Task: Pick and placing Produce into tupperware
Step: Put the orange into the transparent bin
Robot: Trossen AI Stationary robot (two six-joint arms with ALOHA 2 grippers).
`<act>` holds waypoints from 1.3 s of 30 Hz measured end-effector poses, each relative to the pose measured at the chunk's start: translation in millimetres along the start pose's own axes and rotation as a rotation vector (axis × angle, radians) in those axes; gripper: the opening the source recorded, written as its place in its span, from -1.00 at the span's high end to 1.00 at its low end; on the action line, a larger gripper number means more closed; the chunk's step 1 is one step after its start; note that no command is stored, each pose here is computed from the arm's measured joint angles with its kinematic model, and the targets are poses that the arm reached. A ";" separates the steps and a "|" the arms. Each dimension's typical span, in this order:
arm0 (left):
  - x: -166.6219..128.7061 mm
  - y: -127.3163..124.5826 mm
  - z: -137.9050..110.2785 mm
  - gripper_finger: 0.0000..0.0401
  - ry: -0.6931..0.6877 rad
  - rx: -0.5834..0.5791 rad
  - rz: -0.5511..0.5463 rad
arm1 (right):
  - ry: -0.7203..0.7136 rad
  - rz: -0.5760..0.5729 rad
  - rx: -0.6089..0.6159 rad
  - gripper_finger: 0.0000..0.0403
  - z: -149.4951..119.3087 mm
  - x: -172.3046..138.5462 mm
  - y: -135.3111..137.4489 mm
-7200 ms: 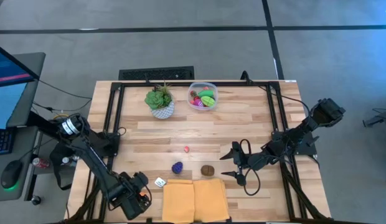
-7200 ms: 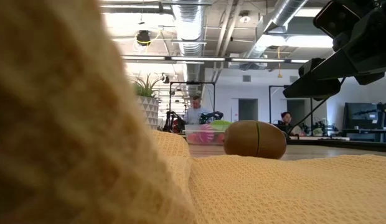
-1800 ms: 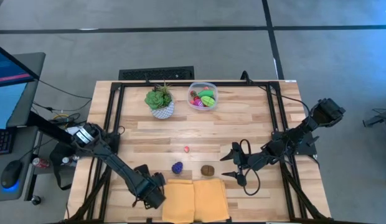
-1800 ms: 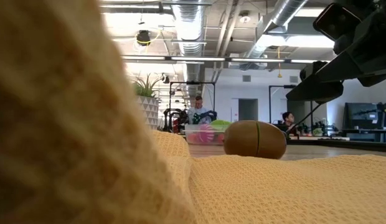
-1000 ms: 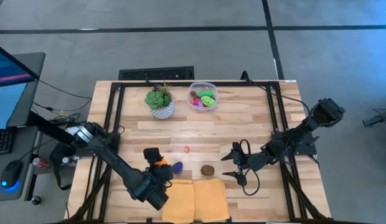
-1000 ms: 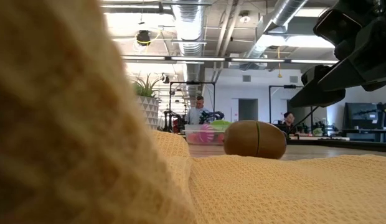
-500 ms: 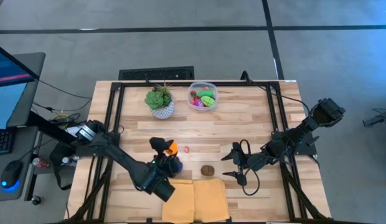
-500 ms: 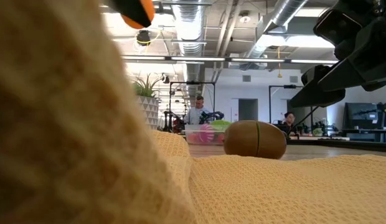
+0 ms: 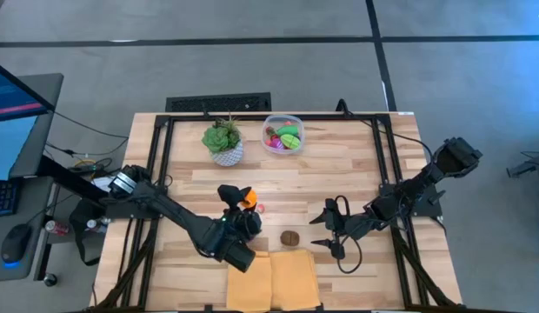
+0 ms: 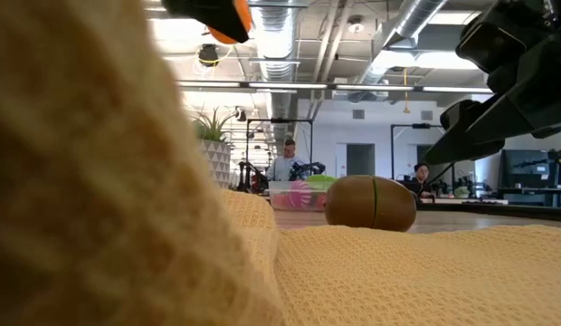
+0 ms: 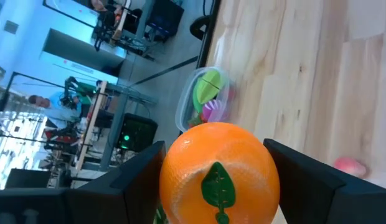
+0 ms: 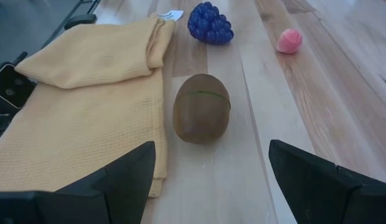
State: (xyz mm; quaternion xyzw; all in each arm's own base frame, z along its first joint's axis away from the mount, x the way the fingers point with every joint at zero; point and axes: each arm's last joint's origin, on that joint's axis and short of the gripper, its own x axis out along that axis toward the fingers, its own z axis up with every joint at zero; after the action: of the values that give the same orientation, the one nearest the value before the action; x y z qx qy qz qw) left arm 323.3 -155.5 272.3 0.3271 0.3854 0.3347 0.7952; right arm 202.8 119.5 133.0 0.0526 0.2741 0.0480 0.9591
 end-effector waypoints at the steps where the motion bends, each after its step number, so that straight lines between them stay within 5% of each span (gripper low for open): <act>1: 2.1 0.4 1.4 -0.23 -0.002 0.003 0.003 | 0.000 0.000 0.000 -0.67 0.0 0.0 0.0; 19: 62.9 18.9 26.8 -0.23 0.039 0.007 -0.044 | 0.012 -0.005 0.002 -0.67 -1.2 0.0 -0.5; 39: 169.3 78.0 33.4 -0.23 0.056 -0.038 -0.199 | 0.038 -0.017 0.043 -0.67 -3.9 -0.1 -1.6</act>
State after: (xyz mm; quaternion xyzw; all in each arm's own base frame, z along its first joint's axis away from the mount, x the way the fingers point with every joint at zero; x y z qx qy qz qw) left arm 410.3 12.4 282.6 0.2627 0.4318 0.2703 0.8194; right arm 200.8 118.2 129.5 0.0700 0.2938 0.0350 0.9526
